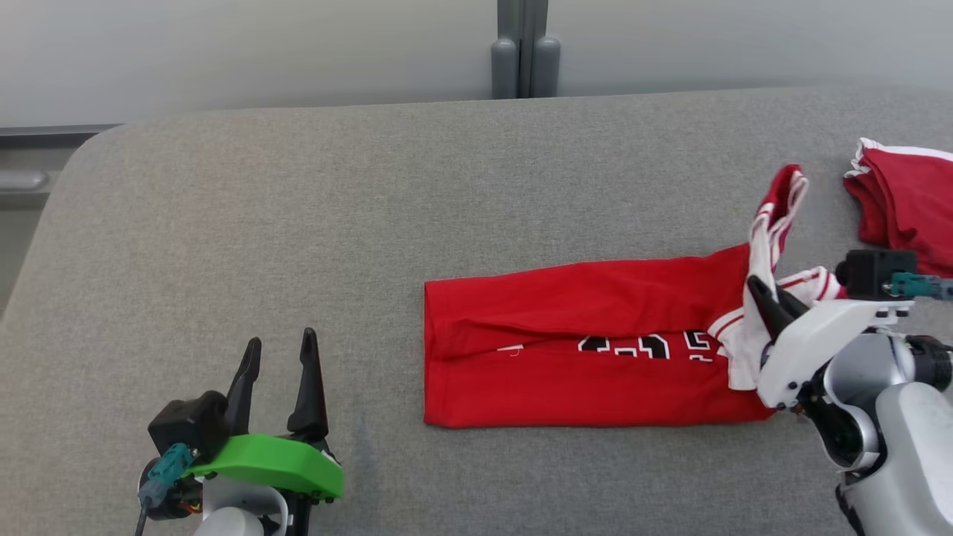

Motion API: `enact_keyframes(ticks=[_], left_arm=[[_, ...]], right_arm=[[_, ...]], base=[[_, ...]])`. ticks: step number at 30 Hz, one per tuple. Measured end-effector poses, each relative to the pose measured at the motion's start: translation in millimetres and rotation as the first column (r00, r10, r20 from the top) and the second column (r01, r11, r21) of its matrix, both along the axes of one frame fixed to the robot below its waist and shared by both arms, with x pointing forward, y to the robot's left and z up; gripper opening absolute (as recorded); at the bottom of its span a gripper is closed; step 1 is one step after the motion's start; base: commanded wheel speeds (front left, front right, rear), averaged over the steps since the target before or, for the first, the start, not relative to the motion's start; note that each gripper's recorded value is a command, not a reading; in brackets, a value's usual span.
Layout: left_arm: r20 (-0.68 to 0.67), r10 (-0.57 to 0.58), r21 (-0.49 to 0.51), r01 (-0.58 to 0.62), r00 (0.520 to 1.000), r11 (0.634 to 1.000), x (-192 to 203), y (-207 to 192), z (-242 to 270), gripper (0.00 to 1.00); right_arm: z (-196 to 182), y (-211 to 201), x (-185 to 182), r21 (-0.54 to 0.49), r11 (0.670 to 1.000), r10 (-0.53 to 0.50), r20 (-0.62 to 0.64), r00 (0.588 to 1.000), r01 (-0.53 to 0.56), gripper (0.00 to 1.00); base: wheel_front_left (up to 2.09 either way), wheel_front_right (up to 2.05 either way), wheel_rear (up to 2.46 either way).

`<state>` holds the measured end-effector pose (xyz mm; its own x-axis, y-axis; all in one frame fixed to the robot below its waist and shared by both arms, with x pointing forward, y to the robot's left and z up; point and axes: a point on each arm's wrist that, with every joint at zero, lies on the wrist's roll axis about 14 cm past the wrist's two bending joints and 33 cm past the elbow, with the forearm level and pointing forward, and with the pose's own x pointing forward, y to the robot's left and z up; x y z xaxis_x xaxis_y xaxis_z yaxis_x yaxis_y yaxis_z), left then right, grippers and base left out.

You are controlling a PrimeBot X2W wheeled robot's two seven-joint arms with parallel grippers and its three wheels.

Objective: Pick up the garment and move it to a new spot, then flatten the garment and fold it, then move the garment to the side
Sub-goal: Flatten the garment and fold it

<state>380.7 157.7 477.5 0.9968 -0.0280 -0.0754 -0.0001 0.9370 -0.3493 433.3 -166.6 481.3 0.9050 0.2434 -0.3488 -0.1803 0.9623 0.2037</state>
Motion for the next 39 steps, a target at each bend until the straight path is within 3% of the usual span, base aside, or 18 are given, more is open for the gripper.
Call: enact_keyframes(ticks=[5,14,29,30,31,32,33,39], left_arm=[[0.005,0.024,-0.004,-0.023,1.0,1.0,-7,7,2,1.0],[-0.002,0.061,-0.013,-0.061,0.998,0.998,-17,17,0,1.0],[-0.018,0.121,-0.019,-0.122,0.992,0.992,-23,33,-5,1.0],[-0.017,0.121,-0.016,-0.121,0.993,0.993,-22,33,-5,1.0],[-0.016,0.12,-0.016,-0.12,0.993,0.993,-22,33,-5,1.0],[-0.014,0.117,-0.017,-0.117,0.993,0.993,-21,33,-4,1.0],[-0.013,0.116,-0.016,-0.116,0.993,0.993,-21,32,-4,1.0],[-0.005,0.103,-0.014,-0.103,0.995,0.995,-19,29,-2,1.0]], right_arm=[[5,61,-5,0.069,0.987,0.142,0.0,0.99,-0.142,0.0],[-11,160,-14,0.147,0.927,0.354,-0.048,0.934,-0.344,0.0],[-47,229,-26,0.191,0.854,0.51,-0.135,0.849,-0.483,0.0],[-47,232,-26,0.197,0.85,0.517,-0.133,0.845,-0.489,0.1],[-46,235,-28,0.203,0.845,0.524,-0.13,0.842,-0.494,0.35],[-44,238,-28,0.212,0.84,0.53,-0.122,0.839,-0.5,0.9],[-42,241,-29,0.218,0.834,0.538,-0.111,0.836,-0.507,1.0],[-23,257,-31,0.248,0.804,0.565,-0.033,0.825,-0.541,1.0]], base=[[0.0,0.0,0.0],[0.0,0.0,0.0],[0.0,0.0,0.0],[0.0,0.0,0.0],[0.0,0.0,0.0],[0.0,0.0,0.0],[0.0,0.0,0.0],[0.0,0.0,0.0]])
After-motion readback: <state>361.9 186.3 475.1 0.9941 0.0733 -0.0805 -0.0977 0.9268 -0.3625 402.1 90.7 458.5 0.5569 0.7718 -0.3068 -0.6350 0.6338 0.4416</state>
